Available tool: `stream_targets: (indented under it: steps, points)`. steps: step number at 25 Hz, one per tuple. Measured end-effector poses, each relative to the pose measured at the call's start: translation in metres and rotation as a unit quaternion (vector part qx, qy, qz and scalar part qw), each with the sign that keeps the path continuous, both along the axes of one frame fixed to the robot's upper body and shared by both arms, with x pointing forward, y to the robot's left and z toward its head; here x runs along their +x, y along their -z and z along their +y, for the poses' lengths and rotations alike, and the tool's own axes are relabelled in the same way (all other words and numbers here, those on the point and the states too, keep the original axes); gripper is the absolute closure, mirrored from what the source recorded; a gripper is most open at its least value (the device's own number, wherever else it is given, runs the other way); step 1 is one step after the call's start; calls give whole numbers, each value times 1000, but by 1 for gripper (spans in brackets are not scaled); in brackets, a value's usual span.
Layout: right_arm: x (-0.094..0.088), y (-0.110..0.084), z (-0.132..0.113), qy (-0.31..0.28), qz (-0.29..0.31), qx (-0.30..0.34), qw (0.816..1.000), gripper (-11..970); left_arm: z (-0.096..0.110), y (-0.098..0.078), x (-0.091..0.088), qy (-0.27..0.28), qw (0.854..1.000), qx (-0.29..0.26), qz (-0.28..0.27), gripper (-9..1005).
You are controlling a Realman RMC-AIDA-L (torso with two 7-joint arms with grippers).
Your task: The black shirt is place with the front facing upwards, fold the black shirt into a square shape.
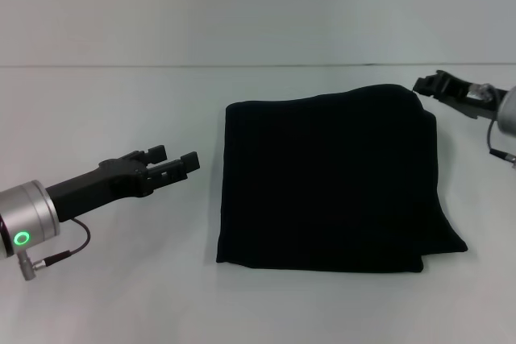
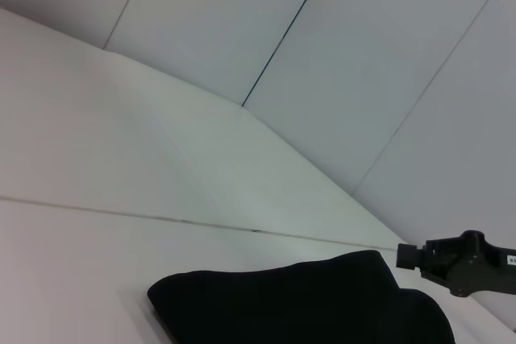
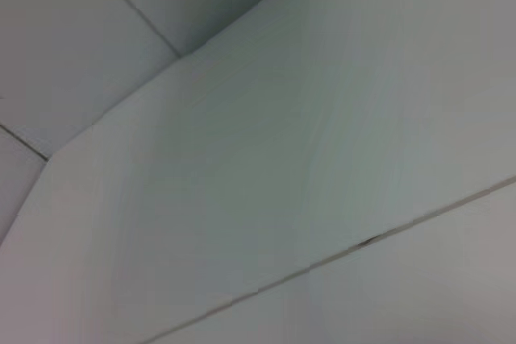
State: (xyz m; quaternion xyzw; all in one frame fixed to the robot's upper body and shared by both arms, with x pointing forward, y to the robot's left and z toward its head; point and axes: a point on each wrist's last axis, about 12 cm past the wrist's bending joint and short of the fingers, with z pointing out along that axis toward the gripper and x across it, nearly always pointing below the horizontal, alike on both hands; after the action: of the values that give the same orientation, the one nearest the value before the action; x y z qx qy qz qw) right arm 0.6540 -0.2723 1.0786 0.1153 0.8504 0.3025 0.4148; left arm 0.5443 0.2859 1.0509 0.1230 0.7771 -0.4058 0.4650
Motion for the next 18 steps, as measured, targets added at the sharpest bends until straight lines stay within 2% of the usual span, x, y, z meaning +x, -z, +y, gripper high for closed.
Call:
stream_targets:
  steps: [2,8,13,18]
  points:
    - [0,0,-5,8,8,8,1000,912,0,0,0,0,1000,0,0,91]
    - [-6,4,-17,54,33,67,996,843,1,0,0,-1,1000,0,0,92]
    - [-7,6,-17,89,65,129,985,605,1,-1,2,-1,1000,1,-2,94]
    - [-7,7,-17,118,93,169,974,445,3,-2,2,-2,1000,5,-5,95]
